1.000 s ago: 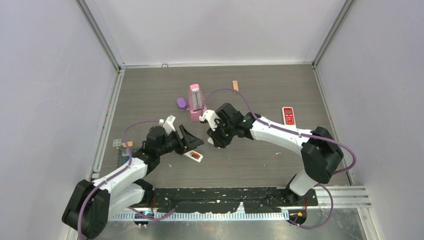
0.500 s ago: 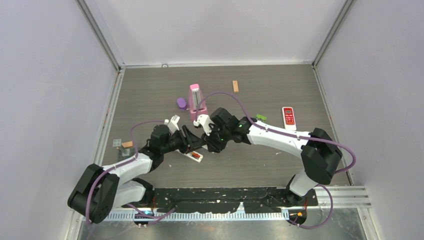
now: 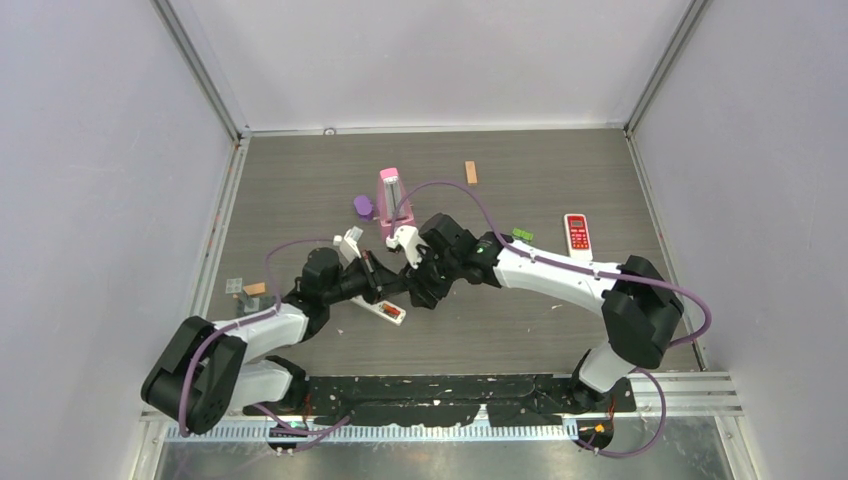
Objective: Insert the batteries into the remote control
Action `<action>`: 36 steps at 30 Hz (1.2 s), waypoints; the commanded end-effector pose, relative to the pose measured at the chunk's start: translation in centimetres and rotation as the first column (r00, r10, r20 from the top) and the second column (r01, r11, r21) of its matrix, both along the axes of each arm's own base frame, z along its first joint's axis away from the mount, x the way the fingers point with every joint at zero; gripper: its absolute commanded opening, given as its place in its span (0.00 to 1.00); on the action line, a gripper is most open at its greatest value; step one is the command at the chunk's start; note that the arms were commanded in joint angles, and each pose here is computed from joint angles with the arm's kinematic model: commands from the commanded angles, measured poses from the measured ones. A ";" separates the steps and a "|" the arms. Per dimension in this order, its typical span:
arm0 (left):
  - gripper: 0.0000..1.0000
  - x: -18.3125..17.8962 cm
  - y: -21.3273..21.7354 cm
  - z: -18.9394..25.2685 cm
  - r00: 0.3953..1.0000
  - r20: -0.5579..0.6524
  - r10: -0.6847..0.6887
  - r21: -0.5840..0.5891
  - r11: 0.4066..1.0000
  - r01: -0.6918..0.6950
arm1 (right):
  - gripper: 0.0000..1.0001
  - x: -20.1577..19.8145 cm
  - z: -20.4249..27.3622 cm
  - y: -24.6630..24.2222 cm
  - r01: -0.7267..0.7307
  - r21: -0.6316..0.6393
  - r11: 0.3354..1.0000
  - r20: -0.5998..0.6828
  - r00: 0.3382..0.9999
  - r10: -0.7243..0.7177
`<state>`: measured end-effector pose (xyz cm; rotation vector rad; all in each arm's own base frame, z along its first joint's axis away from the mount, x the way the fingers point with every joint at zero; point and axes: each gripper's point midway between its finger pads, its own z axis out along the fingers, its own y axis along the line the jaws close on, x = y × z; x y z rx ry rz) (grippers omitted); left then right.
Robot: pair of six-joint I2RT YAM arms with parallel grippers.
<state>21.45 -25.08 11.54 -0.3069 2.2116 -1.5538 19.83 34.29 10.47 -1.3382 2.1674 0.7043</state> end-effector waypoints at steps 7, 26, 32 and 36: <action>0.00 0.0 -0.2 4.3 0.987 0.157 -0.017 -0.053 0.998 0.026 | 0.84 2.3 6.6 -0.3 0.256 0.223 0.941 0.008 0.964 -0.265; 0.00 -0.6 1.8 16.7 0.972 0.146 0.183 -0.386 0.915 -0.114 | 0.64 0.8 20.6 -1.9 0.685 0.673 0.279 -0.661 0.726 -0.189; 0.00 -0.9 2.2 17.6 0.969 0.146 0.201 -0.427 0.896 -0.121 | 0.44 -0.1 20.7 -1.3 0.682 0.672 0.288 -0.682 0.722 -0.119; 0.00 -1.0 2.3 17.7 0.968 0.141 0.206 -0.439 0.890 -0.125 | 0.49 -0.8 20.3 -0.8 0.674 0.668 0.315 -0.685 0.723 -0.093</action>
